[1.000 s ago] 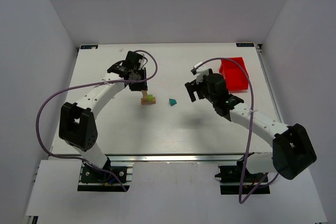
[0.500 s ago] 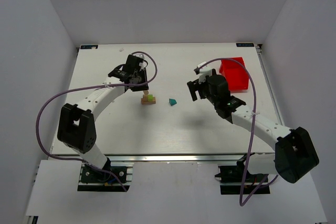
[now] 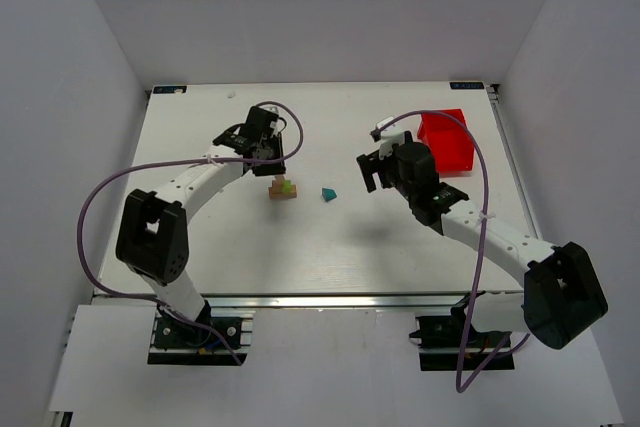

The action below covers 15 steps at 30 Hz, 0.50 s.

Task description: Build the wood block tower

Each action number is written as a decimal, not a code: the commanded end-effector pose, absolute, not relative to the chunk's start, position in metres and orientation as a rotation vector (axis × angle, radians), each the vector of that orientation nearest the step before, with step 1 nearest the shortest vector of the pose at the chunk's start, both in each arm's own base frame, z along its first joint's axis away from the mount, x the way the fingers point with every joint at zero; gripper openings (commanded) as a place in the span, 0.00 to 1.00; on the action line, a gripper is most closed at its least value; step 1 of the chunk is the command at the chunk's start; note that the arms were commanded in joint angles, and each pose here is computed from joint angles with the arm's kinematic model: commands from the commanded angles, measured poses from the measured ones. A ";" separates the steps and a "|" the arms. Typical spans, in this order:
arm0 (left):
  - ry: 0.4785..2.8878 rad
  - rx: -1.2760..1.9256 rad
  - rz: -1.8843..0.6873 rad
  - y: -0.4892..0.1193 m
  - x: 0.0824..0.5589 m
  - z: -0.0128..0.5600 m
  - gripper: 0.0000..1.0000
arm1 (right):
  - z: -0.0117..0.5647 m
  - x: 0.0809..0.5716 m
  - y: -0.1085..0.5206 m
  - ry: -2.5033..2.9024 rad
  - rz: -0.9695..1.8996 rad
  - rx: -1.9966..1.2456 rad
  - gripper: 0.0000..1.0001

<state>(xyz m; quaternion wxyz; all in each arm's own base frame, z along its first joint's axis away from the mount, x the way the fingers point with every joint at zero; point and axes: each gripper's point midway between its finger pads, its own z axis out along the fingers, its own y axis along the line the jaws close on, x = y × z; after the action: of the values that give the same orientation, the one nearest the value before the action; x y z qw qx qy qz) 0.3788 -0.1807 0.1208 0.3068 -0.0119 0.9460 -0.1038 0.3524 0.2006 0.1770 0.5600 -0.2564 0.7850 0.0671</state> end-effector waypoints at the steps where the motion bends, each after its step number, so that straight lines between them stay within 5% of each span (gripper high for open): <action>1: 2.494 -0.031 -0.237 -0.181 0.383 0.127 0.00 | 0.196 0.357 0.199 1.797 0.154 -0.568 0.89; 15: 2.508 -0.020 -0.217 -0.184 0.383 0.120 0.00 | 0.193 0.356 0.199 1.806 0.155 -0.580 0.89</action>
<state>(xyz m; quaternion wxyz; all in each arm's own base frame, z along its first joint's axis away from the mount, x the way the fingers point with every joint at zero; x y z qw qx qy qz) 0.3753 -0.1811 0.1052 0.2881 -0.0077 0.9538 -0.0843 0.3525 0.2005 0.1771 0.5600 -0.2566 0.7849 0.0670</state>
